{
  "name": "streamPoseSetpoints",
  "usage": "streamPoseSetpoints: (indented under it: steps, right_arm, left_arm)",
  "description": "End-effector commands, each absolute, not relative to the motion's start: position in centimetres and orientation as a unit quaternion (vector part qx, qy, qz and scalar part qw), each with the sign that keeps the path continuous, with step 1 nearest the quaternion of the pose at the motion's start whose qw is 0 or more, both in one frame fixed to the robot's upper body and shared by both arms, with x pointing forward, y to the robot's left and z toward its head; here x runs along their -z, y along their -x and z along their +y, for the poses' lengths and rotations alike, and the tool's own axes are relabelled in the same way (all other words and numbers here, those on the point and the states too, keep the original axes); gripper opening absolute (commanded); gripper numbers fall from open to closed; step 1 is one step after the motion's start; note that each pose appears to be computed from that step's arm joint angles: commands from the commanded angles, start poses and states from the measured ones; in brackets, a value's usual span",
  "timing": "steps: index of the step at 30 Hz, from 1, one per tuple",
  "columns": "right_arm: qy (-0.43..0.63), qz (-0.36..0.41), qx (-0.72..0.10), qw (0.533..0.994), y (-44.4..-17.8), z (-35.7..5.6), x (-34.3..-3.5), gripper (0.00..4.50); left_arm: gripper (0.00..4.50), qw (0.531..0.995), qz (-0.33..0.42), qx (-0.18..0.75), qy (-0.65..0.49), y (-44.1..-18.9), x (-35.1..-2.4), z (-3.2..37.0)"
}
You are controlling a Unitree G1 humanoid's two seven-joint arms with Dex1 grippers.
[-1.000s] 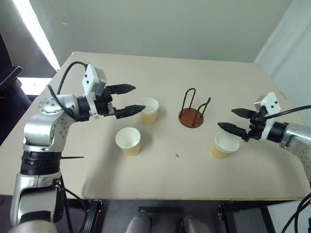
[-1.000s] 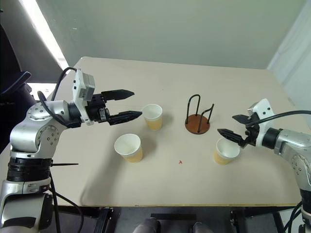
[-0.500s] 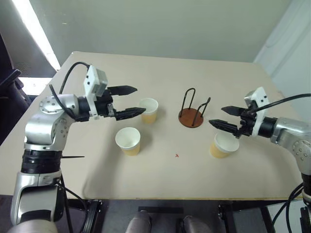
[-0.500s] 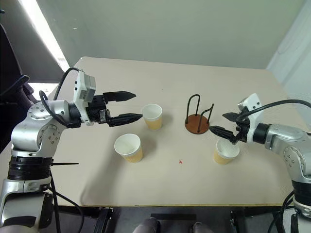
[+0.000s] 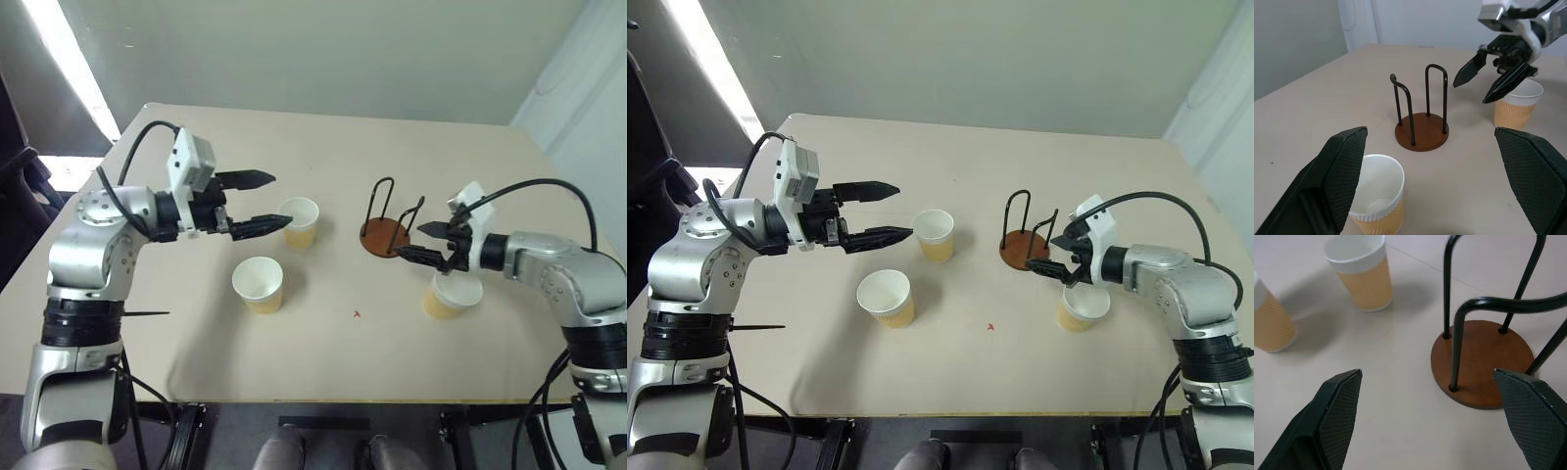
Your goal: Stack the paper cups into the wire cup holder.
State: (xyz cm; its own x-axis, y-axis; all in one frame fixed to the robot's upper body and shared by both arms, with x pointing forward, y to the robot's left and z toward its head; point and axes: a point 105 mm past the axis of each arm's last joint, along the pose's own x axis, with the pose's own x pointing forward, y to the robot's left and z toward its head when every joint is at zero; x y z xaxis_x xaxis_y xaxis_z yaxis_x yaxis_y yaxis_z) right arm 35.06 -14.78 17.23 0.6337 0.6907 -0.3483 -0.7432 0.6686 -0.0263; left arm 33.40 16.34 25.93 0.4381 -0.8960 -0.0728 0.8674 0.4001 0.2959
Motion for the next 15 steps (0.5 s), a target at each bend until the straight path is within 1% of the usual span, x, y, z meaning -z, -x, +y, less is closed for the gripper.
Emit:
streamPoseSetpoints:
  steps: [1,10,15]
  right_arm:
    - [0.111,0.131,-0.393,0.903,-35.9,-14.0,-17.8,4.38]
    - [0.121,0.106,-0.370,0.915,-37.9,-13.0,-17.8,4.38]
    - [0.127,0.100,-0.361,0.919,-38.3,-13.0,-18.0,4.38]
  left_arm:
    - [4.48,0.833,-0.070,0.525,-0.161,-33.0,-27.0,16.3]
    - [4.48,0.835,-0.068,0.522,-0.159,-33.0,-26.9,16.4]
    - [4.48,0.836,-0.067,0.521,-0.159,-33.0,-26.8,16.4]
